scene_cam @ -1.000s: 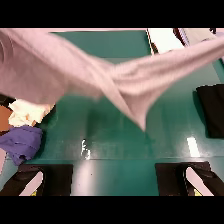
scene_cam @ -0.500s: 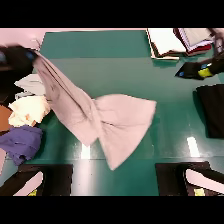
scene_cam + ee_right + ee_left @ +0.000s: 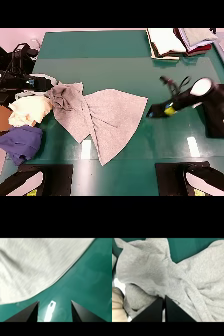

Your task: Fold the shirts.

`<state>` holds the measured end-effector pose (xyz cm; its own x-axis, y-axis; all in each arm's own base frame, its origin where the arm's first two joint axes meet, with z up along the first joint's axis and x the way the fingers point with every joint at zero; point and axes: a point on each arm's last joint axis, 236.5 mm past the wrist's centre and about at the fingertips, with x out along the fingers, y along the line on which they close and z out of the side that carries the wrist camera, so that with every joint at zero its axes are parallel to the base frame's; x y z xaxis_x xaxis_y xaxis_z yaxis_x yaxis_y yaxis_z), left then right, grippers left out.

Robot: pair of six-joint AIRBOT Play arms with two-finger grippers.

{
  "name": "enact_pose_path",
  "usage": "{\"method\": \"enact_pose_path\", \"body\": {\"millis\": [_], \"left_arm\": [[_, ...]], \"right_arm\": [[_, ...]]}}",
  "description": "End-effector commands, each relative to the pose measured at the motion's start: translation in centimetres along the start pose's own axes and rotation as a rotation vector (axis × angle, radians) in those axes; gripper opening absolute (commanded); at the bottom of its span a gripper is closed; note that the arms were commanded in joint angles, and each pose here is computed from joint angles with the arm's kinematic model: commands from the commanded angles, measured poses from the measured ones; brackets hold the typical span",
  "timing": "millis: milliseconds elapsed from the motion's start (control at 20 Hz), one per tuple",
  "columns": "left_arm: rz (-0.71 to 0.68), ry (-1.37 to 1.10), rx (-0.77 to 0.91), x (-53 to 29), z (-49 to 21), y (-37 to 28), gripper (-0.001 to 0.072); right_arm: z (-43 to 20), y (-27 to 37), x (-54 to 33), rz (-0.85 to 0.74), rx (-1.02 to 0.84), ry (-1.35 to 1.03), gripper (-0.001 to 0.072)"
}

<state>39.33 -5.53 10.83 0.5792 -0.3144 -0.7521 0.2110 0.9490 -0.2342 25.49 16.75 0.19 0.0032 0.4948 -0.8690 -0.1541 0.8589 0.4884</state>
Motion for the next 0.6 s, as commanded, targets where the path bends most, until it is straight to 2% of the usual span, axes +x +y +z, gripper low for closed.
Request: {"method": "enact_pose_path", "body": {"millis": [0,200,550], "left_arm": [[0.012,0.008,0.003,0.4,-0.3,0.4,0.0020],[0.012,0.008,0.003,0.4,-0.3,0.4,0.0020],[0.011,0.008,0.002,0.4,-0.3,0.4,0.0020]], "right_arm": [[-6.2,3.7,4.6,0.049,0.012,0.115,0.0447],[-9.5,4.6,8.7,0.049,0.051,0.214,0.0447],[-9.0,8.5,13.8,0.082,0.030,0.219,0.0447]]}}
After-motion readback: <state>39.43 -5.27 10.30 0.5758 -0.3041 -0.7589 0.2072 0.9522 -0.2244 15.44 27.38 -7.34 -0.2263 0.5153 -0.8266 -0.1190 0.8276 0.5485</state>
